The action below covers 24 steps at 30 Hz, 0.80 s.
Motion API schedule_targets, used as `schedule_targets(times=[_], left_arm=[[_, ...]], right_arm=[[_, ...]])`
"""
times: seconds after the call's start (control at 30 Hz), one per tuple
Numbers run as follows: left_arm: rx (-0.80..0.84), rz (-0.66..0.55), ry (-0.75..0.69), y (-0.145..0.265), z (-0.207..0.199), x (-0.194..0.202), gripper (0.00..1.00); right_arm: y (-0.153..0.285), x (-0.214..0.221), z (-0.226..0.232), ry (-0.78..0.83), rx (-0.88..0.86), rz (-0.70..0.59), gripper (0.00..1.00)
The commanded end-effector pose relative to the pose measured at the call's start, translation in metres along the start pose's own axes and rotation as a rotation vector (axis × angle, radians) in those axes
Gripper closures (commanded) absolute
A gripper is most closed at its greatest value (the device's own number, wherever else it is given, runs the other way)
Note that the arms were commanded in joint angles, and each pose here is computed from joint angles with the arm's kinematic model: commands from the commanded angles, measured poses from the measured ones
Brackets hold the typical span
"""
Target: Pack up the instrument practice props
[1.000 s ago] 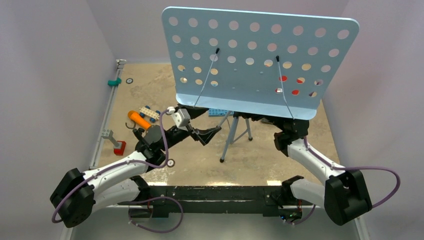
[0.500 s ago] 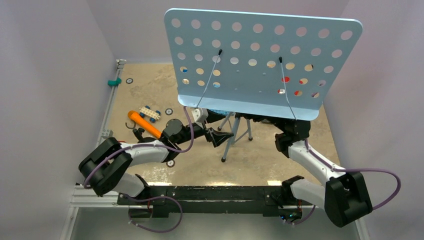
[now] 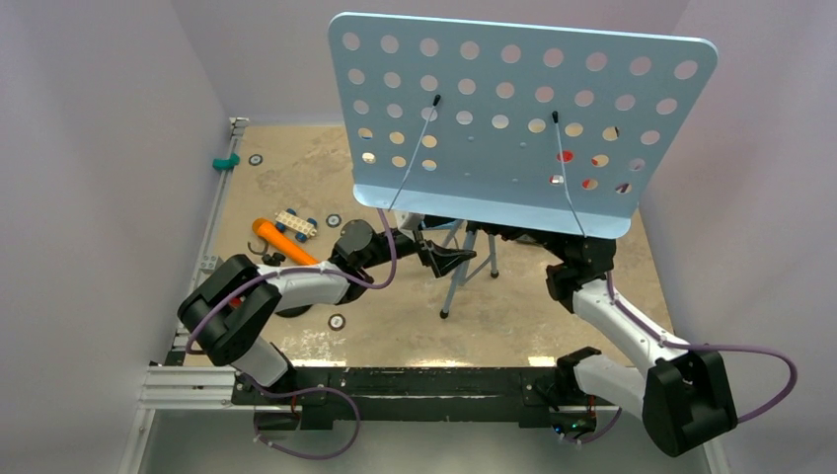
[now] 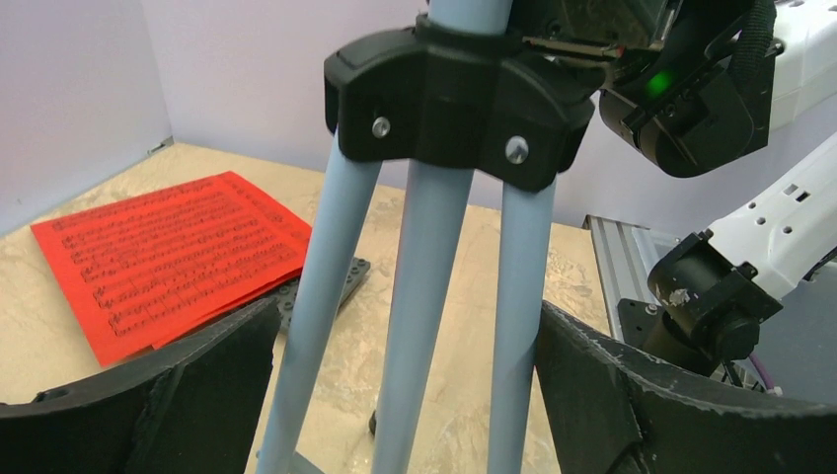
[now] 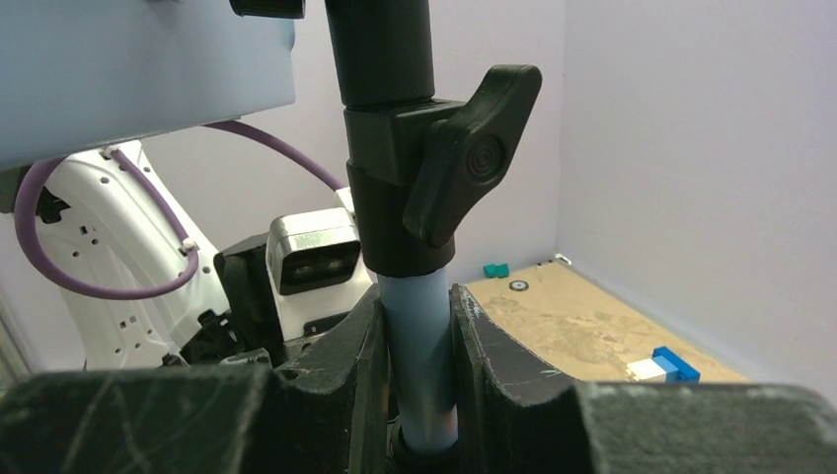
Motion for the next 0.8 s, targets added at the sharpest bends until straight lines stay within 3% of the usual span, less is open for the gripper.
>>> schedule_targets(times=[0.0,0.13,0.4,0.57,0.63,0.77], left_arm=[[0.033,-0.033,-0.05,-0.006,0.007,-0.005,0.0],[0.044,0.007,-0.024,-0.006,0.007,0.011,0.01],[0.077,0.023,0.023,-0.017,0.01,0.03,0.16],[0.087,0.028,0.046,-0.023,0.011,0.037,0.19],[0.092,0.031,0.044,-0.025,0.012,0.039,0.27],[0.112,0.046,0.048,-0.028,0.012,0.045,0.55]], right_arm=[[0.052,0.101,-0.035,-0.432,0.278,0.355,1.0],[0.054,0.1,-0.031,-0.421,0.279,0.371,1.0],[0.056,0.095,-0.023,-0.405,0.267,0.389,1.0],[0.051,0.09,-0.018,-0.416,0.237,0.399,1.0],[0.051,0.089,-0.017,-0.419,0.236,0.405,1.0],[0.051,0.09,-0.017,-0.418,0.238,0.412,1.0]])
Point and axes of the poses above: each gripper's point midway between its finger pads, its own y axis back along the fingers, its own z axis along the line the jaws close on, x = y × z, the point moved 5 cm from there along y, back along the fingers, and after that the axes turned 15 degrees about -y, right-handed, at the moved point
